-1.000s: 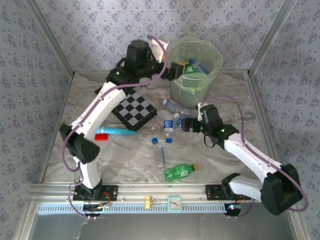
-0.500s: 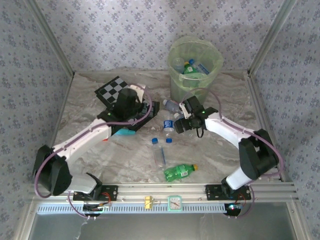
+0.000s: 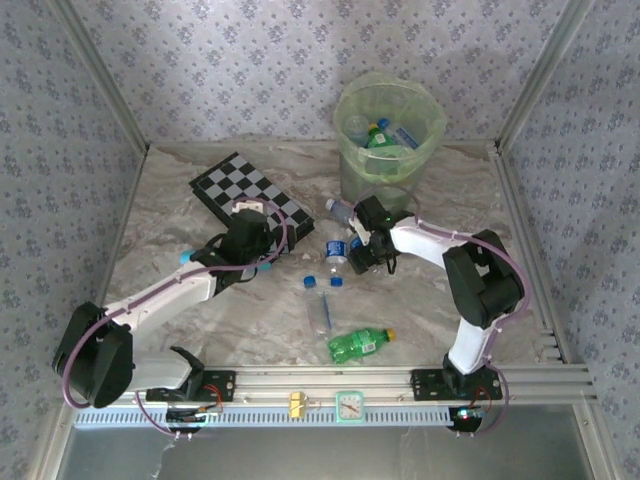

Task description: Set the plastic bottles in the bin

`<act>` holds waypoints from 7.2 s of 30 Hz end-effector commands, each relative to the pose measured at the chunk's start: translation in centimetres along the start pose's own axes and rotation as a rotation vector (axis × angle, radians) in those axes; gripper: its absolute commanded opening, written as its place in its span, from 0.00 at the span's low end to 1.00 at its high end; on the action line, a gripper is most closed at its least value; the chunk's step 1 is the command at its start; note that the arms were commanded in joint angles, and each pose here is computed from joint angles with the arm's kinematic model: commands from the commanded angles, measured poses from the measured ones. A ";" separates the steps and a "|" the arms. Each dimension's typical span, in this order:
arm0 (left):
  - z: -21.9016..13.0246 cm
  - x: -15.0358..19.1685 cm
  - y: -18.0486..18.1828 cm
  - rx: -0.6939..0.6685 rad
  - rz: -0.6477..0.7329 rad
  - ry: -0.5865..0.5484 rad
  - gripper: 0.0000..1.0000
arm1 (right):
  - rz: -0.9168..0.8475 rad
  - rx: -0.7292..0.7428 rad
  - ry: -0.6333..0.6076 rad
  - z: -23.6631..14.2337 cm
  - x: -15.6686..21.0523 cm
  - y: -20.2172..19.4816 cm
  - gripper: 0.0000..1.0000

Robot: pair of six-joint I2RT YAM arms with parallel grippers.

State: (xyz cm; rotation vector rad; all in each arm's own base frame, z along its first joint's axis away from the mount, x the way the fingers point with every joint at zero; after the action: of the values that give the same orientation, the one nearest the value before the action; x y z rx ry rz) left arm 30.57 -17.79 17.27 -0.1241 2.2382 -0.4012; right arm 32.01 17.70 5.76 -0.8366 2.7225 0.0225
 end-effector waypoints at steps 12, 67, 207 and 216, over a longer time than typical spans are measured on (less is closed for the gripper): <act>0.2 -0.6 0.1 -0.014 -0.075 -0.025 1.00 | -0.029 0.005 -0.103 -2.4 -0.9 0.5 0.50; 0.6 1.9 0.2 0.030 -0.109 0.066 1.00 | 0.129 0.284 -0.663 -22.0 -23.2 -15.3 0.47; 5.5 -25.7 -25.8 0.658 0.182 -0.247 0.59 | 0.670 -0.024 -0.861 -18.1 1.8 -7.2 1.00; 6.2 -28.4 -25.4 0.810 -0.080 -0.250 0.61 | 0.659 -0.004 -0.849 -17.8 2.0 -7.4 1.00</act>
State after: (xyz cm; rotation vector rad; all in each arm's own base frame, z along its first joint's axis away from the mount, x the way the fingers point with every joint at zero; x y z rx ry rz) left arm 52.04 -37.33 39.80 0.2195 1.7897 -1.0568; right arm 29.87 9.10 23.00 0.1207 2.0312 0.4413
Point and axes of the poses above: each hand's point on the last joint's axis, 136 mm out from that joint toward the fingers, its own z axis out along the fingers, its own y axis along the line the jaws close on, x = y × z, the point moved 3 cm from there along -z, back along the fingers, and after that the axes turned 4 degrees about -z, right-handed, at the moved point
